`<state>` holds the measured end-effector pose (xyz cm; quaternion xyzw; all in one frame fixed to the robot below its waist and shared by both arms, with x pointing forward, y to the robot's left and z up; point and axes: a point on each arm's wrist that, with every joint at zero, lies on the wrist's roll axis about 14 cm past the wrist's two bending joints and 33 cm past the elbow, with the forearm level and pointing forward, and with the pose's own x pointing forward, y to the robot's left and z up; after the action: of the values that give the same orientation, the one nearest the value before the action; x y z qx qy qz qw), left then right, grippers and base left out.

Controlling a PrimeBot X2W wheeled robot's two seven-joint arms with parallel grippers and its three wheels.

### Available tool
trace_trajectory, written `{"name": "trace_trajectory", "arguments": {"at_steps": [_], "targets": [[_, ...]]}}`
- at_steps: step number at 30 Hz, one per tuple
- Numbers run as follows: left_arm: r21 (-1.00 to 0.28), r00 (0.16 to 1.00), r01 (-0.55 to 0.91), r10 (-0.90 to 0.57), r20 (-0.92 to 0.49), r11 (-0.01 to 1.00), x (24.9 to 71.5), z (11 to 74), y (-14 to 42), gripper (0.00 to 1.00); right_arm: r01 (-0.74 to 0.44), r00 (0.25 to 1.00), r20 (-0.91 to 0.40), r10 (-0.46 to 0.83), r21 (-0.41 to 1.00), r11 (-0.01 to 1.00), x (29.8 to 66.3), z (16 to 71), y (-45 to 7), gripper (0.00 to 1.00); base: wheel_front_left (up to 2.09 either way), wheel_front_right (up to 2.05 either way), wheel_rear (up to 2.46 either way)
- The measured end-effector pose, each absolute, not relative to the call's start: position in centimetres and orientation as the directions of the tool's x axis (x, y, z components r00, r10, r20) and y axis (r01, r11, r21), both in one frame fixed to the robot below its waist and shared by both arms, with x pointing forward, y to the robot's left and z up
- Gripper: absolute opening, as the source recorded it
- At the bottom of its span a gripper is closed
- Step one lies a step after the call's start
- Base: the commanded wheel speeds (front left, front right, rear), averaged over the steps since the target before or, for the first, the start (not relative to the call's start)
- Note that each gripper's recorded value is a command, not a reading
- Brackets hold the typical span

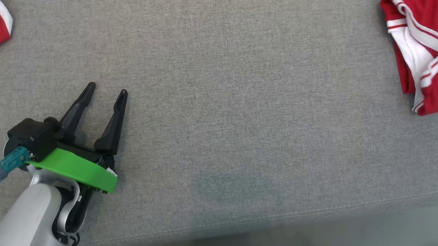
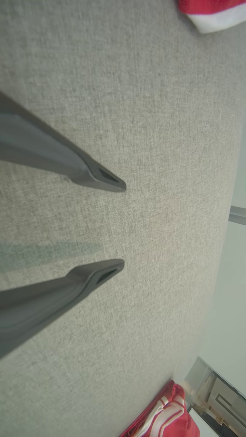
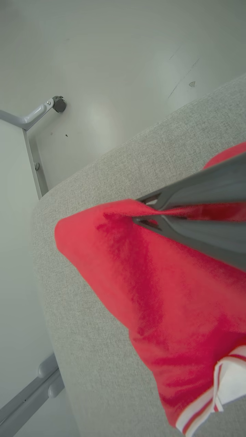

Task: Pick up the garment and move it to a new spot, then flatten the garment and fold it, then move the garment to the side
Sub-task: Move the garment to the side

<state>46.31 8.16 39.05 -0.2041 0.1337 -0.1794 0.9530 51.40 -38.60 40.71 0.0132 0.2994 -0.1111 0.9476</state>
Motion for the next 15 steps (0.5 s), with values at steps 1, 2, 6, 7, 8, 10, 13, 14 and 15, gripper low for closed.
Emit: {"name": "trace_trajectory", "arguments": {"at_steps": [1, 2, 6, 7, 8, 10, 13, 14, 15], "targets": [[-0.435, 0.901, 0.283, -0.393, -0.186, 0.855, 46.3, 38.9, 8.3, 1.00, 0.235, 0.782, -0.581, -0.228, -0.064, 0.970, 51.1, 40.2, -39.0, 1.00, 0.00, 0.00, 0.00], [-0.434, 0.901, 0.279, -0.390, -0.189, 0.857, 46.3, 38.8, 8.4, 1.00, 0.243, 0.773, -0.583, -0.251, -0.094, 0.965, 50.9, 39.8, -39.4, 1.00, 0.00, 0.00, 0.00], [-0.431, 0.900, 0.277, -0.389, -0.196, 0.859, 46.3, 38.5, 8.5, 1.00, 0.248, 0.768, -0.571, -0.290, -0.151, 0.957, 50.5, 39.4, -40.0, 1.00, 0.00, 0.00, 0.00], [-0.430, 0.900, 0.275, -0.387, -0.200, 0.860, 46.3, 38.4, 8.5, 1.00, 0.248, 0.771, -0.568, -0.289, -0.150, 0.957, 50.5, 39.3, -39.9, 1.00, 0.00, 0.00, 0.00], [-0.428, 0.899, 0.274, -0.387, -0.203, 0.861, 46.2, 38.3, 8.5, 1.00, 0.244, 0.773, -0.565, -0.288, -0.155, 0.957, 50.4, 39.1, -39.7, 1.00, 0.00, 0.00, 0.00], [-0.429, 0.899, 0.278, -0.390, -0.199, 0.859, 46.2, 38.5, 8.4, 1.00, 0.234, 0.768, -0.570, -0.290, -0.172, 0.957, 50.0, 38.8, -39.6, 1.00, 0.00, 0.00, 0.00], [-0.441, 0.900, 0.290, -0.399, -0.178, 0.850, 46.2, 39.1, 7.8, 1.00, 0.243, 0.781, -0.546, -0.304, -0.183, 0.953, 49.4, 39.1, -40.0, 1.00, 0.00, 0.00, 0.00], [-0.442, 0.902, 0.290, -0.397, -0.171, 0.849, 46.3, 39.4, 7.7, 1.00, 0.241, 0.783, -0.544, -0.300, -0.180, 0.954, 49.3, 39.1, -39.9, 1.00, 0.00, 0.00, 0.00], [-0.442, 0.902, 0.290, -0.397, -0.171, 0.849, 46.3, 39.4, 7.7, 1.00, 0.241, 0.783, -0.544, -0.300, -0.180, 0.954, 49.3, 39.1, -39.9, 1.00, 0.00, 0.00, 0.00]]}}
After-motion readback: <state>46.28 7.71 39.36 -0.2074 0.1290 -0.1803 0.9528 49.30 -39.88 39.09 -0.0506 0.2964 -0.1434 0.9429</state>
